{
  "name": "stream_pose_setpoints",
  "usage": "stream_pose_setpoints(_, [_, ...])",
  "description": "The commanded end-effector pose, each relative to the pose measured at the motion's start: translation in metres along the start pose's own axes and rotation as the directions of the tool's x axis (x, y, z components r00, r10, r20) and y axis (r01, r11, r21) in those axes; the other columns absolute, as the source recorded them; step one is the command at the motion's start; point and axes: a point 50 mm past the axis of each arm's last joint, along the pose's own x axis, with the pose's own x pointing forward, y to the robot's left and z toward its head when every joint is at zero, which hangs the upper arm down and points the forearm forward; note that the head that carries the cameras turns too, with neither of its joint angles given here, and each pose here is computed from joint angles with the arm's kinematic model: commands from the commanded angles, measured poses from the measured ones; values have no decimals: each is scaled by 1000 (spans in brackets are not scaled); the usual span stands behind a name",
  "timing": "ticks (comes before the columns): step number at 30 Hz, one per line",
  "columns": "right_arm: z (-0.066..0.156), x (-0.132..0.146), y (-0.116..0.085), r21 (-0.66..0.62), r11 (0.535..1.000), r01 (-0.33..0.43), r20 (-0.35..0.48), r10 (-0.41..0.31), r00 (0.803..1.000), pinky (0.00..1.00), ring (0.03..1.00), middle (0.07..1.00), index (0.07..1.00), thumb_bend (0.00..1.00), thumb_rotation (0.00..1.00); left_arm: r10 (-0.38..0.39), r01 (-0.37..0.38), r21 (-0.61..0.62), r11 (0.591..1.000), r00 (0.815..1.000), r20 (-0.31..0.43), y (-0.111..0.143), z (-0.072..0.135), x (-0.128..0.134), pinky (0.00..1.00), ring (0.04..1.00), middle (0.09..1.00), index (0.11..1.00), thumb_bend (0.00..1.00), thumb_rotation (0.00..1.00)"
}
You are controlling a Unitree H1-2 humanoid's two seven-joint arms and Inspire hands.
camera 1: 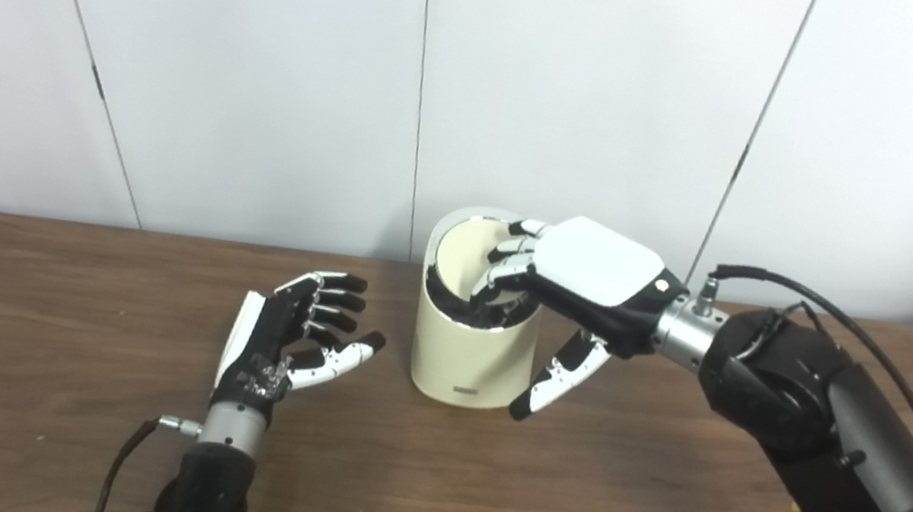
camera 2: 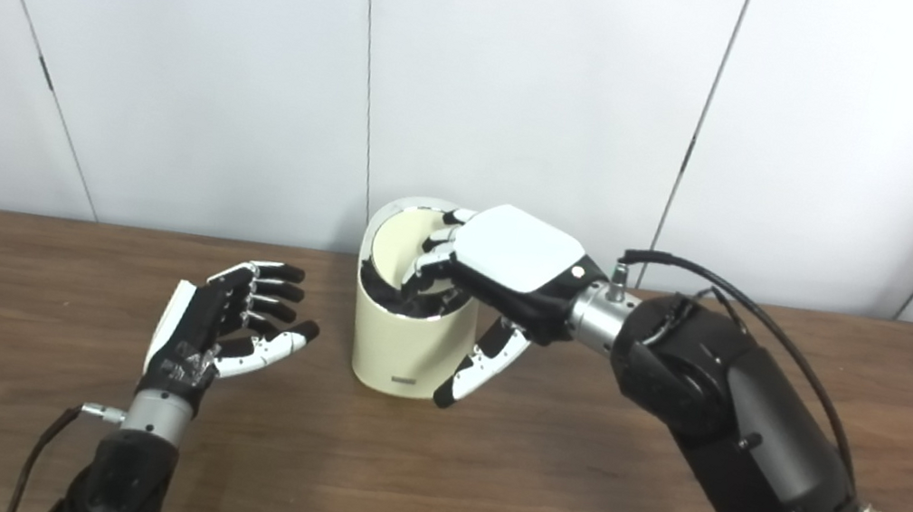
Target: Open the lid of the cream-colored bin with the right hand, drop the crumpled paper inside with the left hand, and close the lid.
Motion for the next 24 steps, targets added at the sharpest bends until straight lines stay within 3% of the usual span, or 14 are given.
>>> stream_pose_setpoints(1, [-2,2,-16,64,996,69,-46,-66,997,912,885,746,745,751,521,14,-14,-2,1000,997,82,3,19,12,510,605,654,687,662,82])
stream_pose_setpoints(5, [-12,0,-36,193,962,192,-158,-163,974,841,891,787,764,708,521,13,-13,1,1000,996,87,4,18,13,509,604,656,687,660,73])
stream_pose_setpoints(8, [-19,-3,-48,261,928,267,-205,-216,954,755,841,791,769,699,514,11,-11,3,1000,996,88,4,18,12,513,609,661,690,658,87])
stream_pose_setpoints(15, [-28,-17,-61,393,836,382,-312,-270,911,774,809,786,782,689,469,9,-9,5,1000,996,93,5,18,14,506,604,657,687,660,81])
stream_pose_setpoints(18, [-33,-25,-57,430,803,412,-338,-280,898,733,794,781,773,689,448,8,-8,-1,1000,996,91,4,19,14,509,609,662,689,662,84])
stream_pose_setpoints(21, [-39,-37,-43,507,732,454,-384,-279,880,713,797,791,779,697,400,6,-6,-1,1000,996,90,4,19,14,517,613,665,694,659,84])
stream_pose_setpoints(24, [-44,-49,-22,518,711,476,-424,-270,864,700,789,790,803,681,422,1,-2,7,1000,996,94,5,19,14,521,616,667,697,658,86])
